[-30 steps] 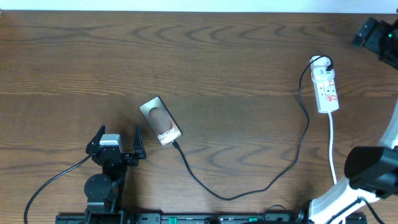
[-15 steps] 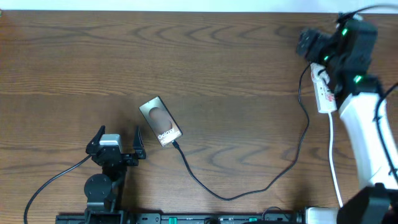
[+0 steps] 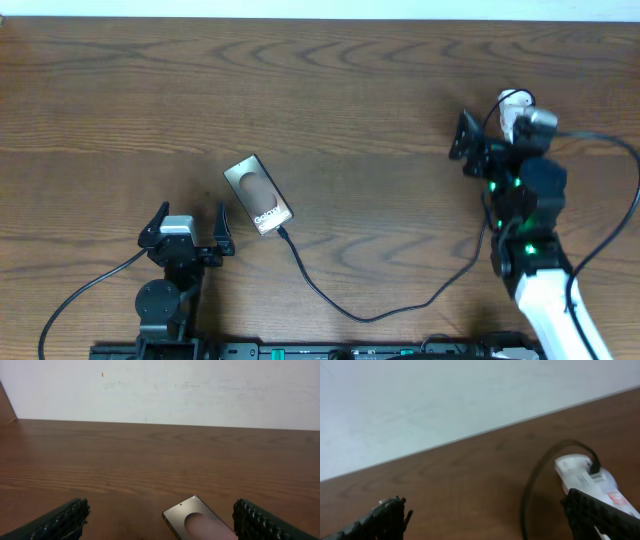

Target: Plug charger to phone and switch on socket

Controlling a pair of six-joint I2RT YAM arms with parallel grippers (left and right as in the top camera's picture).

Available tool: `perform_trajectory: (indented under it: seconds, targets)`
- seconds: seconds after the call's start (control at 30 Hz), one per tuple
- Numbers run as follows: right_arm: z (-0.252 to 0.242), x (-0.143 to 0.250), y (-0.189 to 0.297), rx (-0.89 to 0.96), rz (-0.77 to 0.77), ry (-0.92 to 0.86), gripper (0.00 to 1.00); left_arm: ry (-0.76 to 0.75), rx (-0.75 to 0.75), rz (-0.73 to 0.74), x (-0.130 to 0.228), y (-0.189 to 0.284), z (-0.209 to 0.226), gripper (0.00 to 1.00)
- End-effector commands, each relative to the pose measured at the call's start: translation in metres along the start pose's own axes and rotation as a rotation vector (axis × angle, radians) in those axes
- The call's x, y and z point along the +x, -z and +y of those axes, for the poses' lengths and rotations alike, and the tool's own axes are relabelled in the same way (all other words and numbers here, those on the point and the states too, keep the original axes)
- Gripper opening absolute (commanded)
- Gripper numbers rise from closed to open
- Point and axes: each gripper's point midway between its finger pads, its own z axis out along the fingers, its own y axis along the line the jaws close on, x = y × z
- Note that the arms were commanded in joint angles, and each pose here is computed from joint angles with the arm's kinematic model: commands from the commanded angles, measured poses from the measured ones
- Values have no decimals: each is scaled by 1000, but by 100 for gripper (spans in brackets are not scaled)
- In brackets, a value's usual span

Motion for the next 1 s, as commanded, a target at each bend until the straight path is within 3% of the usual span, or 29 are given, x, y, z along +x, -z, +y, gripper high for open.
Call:
perform_trajectory:
  seconds: [0.0, 0.27, 0.5, 0.63, 0.97]
  targets:
    - [-16, 16, 24, 57, -31, -6, 99, 2, 1, 48, 15, 0, 1, 94]
    - [-36, 47, 70, 66, -148, -16, 99, 2, 1, 48, 15, 0, 1, 94]
    - [-47, 77, 83, 74, -140, -3, 99, 2, 1, 48, 15, 0, 1, 94]
    - [-39, 78, 92, 49, -137, 164, 99, 2, 1, 48, 15, 0, 1, 94]
    - [-39, 100, 102, 36, -60, 343, 99, 2, 1, 48, 15, 0, 1, 94]
